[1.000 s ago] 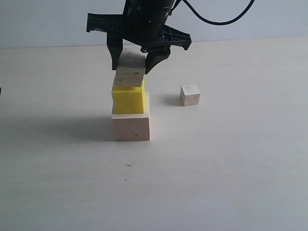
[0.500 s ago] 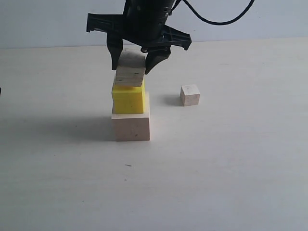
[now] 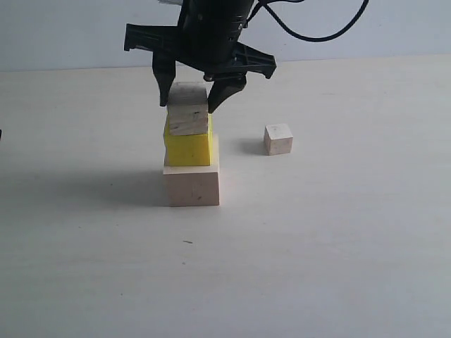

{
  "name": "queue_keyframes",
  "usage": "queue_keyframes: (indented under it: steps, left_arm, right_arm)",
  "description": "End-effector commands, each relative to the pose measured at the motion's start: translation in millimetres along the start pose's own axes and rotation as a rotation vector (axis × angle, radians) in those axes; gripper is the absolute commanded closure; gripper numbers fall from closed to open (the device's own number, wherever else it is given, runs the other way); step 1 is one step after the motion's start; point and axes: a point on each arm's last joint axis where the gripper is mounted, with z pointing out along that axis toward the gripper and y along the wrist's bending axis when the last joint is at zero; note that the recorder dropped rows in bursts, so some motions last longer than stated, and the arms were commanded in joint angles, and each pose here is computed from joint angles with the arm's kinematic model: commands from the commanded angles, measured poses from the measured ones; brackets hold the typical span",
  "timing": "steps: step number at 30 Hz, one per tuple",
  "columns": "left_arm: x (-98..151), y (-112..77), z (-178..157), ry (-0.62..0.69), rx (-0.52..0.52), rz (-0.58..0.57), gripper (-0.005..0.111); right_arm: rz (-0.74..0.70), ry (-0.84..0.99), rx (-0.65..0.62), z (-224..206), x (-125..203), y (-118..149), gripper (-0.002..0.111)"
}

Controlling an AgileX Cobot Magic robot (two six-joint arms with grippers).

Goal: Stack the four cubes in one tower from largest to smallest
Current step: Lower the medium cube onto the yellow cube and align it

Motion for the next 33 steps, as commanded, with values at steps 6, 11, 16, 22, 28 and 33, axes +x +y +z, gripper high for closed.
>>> queue_keyframes:
  steps: [6, 11, 16, 22, 28, 33]
  left_arm:
    - [0.8, -1.2, 1.3, 0.007, 0.011, 0.002, 0.107]
    - [0.7, -1.2, 1.3, 0.006, 0.010, 0.004, 0.107]
    - [0.7, -1.2, 1.3, 0.006, 0.010, 0.004, 0.107]
    - [0.9, -1.2, 1.3, 0.007, 0.011, 0.006, 0.107]
    - [1.0, -1.3, 1.3, 0.009, 0.011, 0.006, 0.107]
    - [1.0, -1.3, 1.3, 0.009, 0.011, 0.006, 0.107]
  right_arm:
    - [0.000, 0.012, -0.008, 5.5, -0.5, 1.1, 0.049]
    - [0.013, 0.012, -0.008, 5.5, -0.5, 1.1, 0.049]
    - [0.065, 0.007, 0.000, 5.5, -0.9, 0.4, 0.049]
    - [0.065, 0.006, 0.002, 5.5, -1.0, 0.2, 0.049]
    - [0.041, 0.009, -0.004, 5.5, -0.7, 0.7, 0.049]
    - [0.016, 0.015, -0.014, 5.5, -0.2, 1.6, 0.039]
